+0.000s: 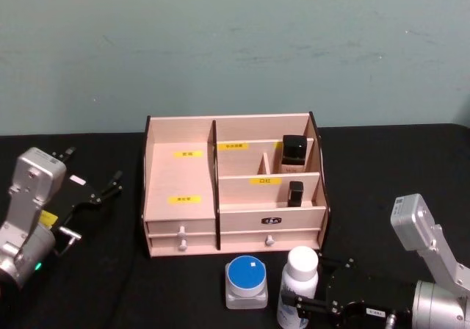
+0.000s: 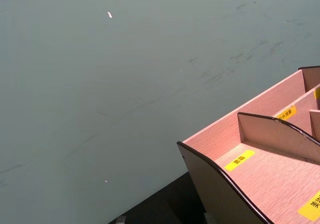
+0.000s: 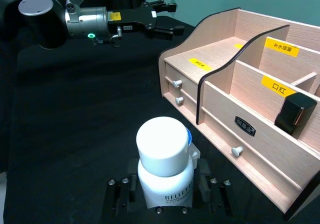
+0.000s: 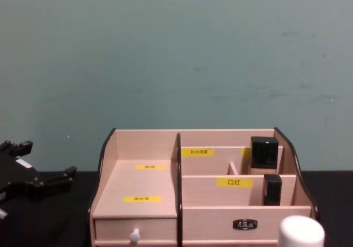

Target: Pick up the facial cleanser and watermelon frost from the table and place them into the tiered storage box.

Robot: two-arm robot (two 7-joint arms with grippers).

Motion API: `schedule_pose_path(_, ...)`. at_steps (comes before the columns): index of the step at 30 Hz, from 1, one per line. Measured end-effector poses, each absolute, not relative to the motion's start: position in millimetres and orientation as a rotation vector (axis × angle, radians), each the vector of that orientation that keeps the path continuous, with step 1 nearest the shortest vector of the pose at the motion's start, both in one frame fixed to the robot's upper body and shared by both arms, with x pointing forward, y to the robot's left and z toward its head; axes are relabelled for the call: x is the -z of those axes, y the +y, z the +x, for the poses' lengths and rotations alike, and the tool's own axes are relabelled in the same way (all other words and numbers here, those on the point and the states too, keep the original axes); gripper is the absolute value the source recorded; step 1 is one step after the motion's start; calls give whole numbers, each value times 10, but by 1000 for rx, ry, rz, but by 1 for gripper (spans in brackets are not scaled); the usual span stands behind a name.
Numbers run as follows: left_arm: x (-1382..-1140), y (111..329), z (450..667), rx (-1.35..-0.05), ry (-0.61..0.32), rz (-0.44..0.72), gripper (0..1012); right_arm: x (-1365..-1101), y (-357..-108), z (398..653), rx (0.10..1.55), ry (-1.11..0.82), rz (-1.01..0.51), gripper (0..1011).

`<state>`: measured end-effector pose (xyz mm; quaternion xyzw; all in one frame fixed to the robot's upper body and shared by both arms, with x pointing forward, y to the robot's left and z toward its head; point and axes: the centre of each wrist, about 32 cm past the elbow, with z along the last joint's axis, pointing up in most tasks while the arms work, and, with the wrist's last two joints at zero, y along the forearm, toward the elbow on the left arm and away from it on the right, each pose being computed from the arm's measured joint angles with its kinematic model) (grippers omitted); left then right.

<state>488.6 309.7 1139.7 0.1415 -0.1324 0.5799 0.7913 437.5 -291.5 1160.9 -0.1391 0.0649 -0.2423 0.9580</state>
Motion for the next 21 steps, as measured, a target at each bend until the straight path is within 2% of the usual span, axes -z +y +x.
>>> schedule_pose_path(3, -11398, 3097, 4886, -1248, -285, 305, 1010, -11610, -2915, 4374, 491, 132, -281, 653)
schedule_pose_path(6, -11398, 3097, 4886, -1248, -285, 304, 1010, -11611, -2916, 4374, 491, 132, -280, 609)
schedule_pose_path(17, -11398, 3097, 4886, -1248, -285, 304, 1010, -11610, -2920, 4373, 489, 122, -281, 609)
schedule_pose_path(21, -11398, 3097, 4886, -1248, -285, 304, 1009, -11724, -2886, 4394, 483, 81, -263, 609)
